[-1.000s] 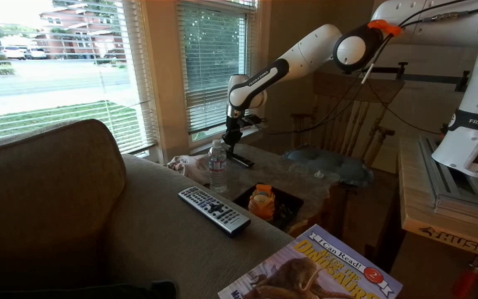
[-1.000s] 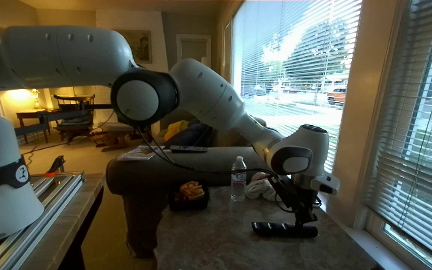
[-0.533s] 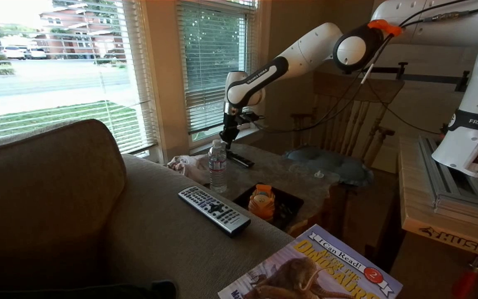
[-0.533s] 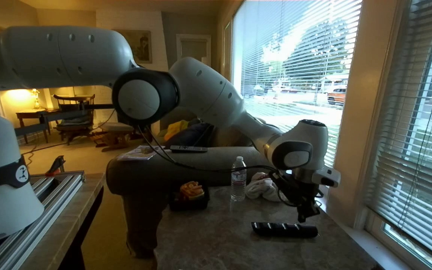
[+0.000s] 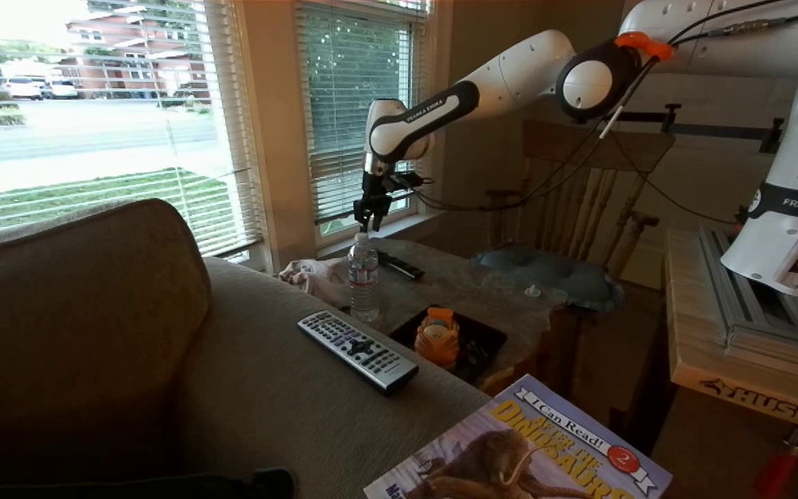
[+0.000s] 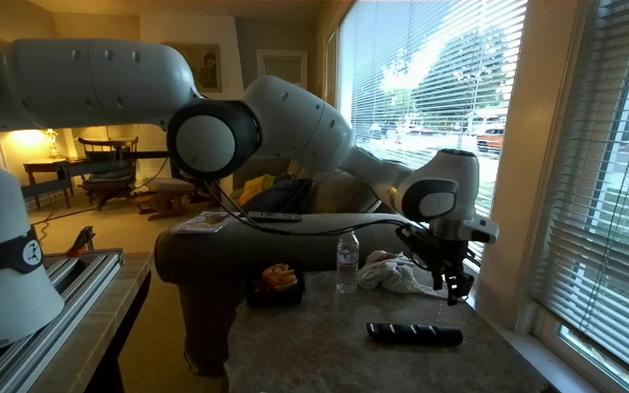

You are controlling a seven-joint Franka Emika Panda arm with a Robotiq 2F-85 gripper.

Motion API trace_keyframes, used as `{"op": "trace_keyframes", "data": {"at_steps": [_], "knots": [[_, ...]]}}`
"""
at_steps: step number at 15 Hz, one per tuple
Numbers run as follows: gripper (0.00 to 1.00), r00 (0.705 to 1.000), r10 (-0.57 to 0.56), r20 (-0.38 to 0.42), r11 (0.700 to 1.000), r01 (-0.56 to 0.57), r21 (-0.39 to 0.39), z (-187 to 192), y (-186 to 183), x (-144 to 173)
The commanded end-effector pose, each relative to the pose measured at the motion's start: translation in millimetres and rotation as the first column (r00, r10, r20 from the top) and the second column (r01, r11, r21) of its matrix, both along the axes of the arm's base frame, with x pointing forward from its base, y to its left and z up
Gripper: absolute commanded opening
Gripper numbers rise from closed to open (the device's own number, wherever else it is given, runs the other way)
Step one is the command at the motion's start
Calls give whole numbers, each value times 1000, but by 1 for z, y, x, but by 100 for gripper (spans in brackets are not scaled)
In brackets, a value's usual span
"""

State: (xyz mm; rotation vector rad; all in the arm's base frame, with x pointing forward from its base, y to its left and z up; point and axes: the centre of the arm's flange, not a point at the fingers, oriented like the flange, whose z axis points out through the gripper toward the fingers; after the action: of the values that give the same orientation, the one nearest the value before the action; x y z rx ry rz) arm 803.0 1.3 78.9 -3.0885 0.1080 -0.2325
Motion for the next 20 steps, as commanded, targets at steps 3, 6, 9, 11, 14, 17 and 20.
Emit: {"op": "trace_keyframes", "data": {"at_steps": [3, 6, 9, 11, 14, 17, 20], "knots": [[99, 979, -103, -177, 993, 110, 30, -28, 7, 48], [100, 955, -145, -260, 988, 153, 12, -29, 13, 35], [100, 942, -169, -289, 985, 174, -9, -35, 20, 21], [100, 940, -184, -286, 982, 189, -10, -45, 22, 17], [100, 934, -192, -300, 981, 193, -27, -59, 26, 11], [100, 929, -179, -323, 984, 176, -39, -75, 30, 1], [100, 932, -128, -339, 992, 127, -26, -69, 47, -11]]}}
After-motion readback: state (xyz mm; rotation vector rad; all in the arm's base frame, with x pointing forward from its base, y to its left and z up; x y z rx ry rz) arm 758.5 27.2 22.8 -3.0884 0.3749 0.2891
